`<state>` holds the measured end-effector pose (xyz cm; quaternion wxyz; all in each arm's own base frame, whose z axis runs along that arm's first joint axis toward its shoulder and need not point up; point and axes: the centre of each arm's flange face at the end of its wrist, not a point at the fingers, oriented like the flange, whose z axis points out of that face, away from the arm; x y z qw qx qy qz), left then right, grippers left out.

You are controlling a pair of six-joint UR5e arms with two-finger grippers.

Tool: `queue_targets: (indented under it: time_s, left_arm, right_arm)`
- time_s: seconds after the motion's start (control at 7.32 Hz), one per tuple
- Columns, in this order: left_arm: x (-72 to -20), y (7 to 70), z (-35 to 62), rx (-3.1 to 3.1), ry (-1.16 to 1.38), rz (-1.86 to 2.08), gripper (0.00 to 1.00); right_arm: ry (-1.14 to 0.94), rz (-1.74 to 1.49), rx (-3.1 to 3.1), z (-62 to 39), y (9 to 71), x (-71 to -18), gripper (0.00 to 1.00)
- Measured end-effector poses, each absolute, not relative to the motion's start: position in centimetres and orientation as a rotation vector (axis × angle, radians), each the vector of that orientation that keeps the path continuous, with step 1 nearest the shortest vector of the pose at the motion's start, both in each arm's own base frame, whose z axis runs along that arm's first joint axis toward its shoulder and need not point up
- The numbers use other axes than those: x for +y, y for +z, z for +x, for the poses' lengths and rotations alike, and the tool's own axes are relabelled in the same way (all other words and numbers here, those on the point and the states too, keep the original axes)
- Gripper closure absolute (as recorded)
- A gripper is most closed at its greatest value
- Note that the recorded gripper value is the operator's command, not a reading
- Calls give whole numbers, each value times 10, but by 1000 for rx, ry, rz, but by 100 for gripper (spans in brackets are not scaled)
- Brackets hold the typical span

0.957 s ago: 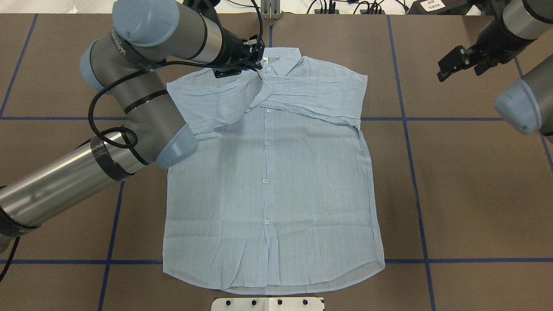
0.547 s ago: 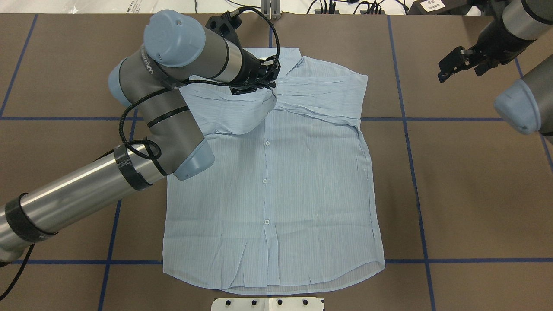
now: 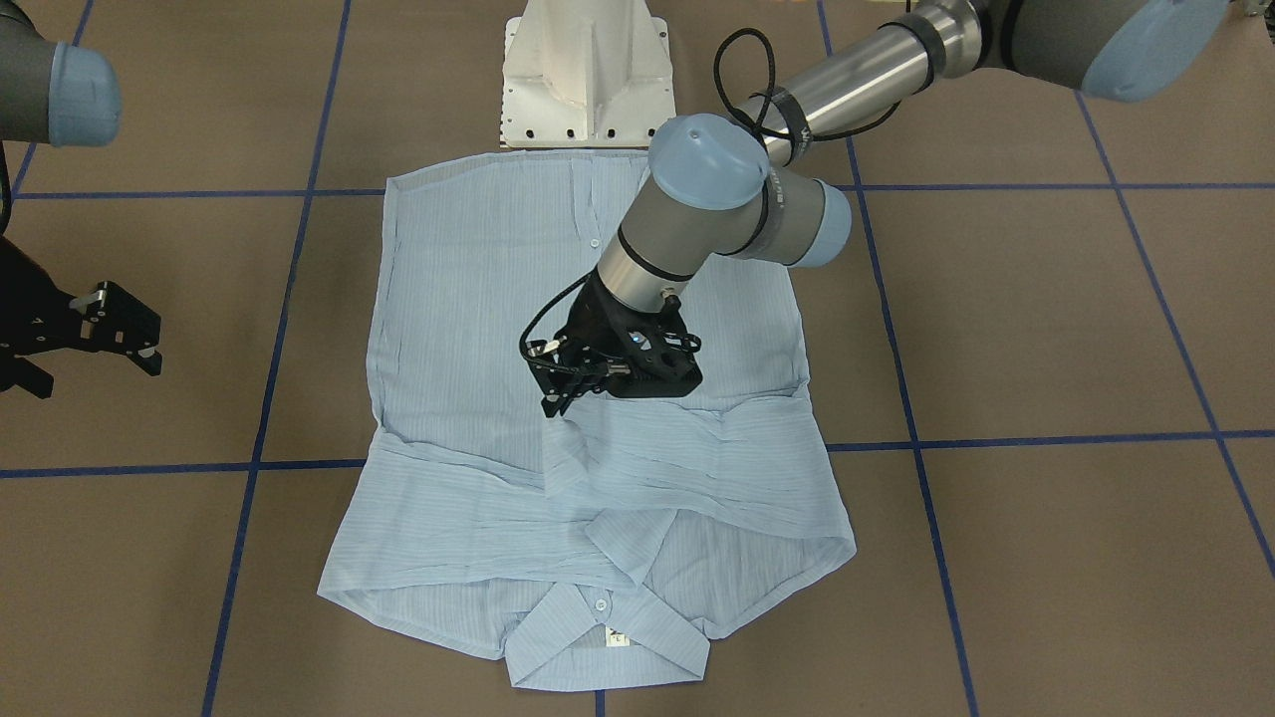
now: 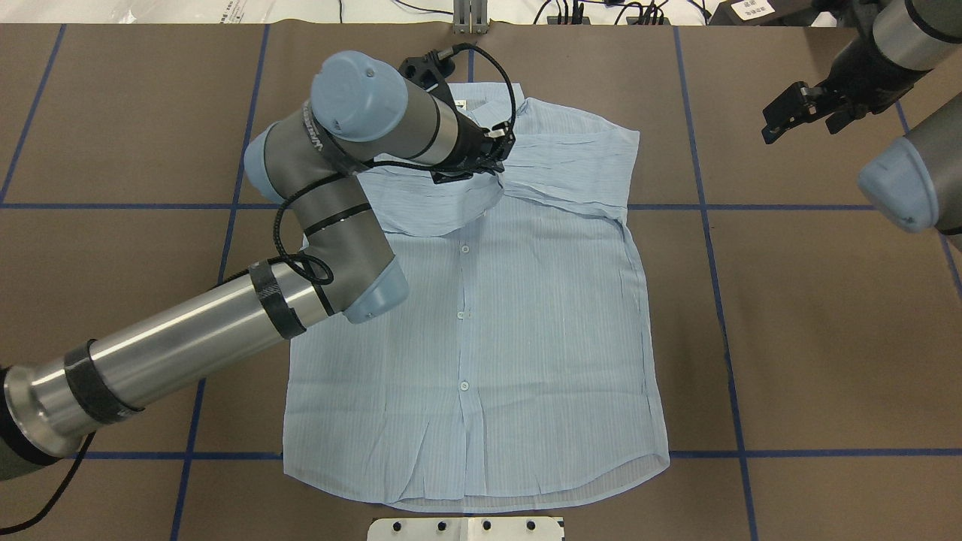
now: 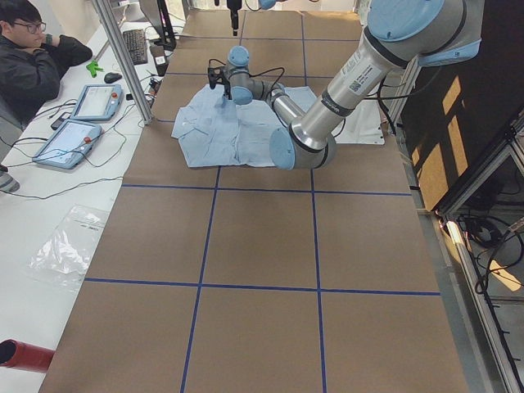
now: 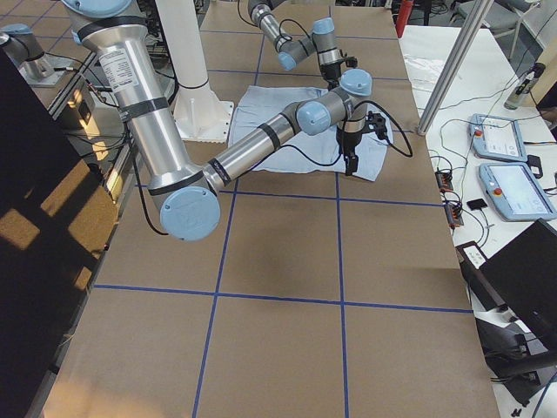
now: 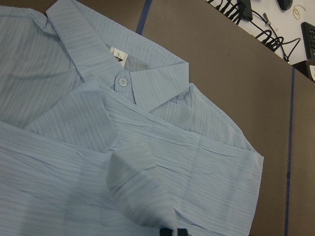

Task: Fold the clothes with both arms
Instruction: 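Lay the sleeve across the shirt chest and open the left gripper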

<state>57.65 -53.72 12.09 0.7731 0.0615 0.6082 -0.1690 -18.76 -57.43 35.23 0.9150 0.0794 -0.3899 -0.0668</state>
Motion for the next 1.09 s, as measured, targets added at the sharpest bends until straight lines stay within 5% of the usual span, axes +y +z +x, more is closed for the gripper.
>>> queue_targets:
  time_s: [0.55, 1.09]
  left_arm:
    - [-496, 126, 613, 1376, -330, 219, 0]
    - [-473, 183, 531, 1336, -314, 264, 1]
  right_arm:
    - [-132, 145, -842, -178, 356, -571, 0]
    - [-120, 109, -852, -181, 370, -543, 0]
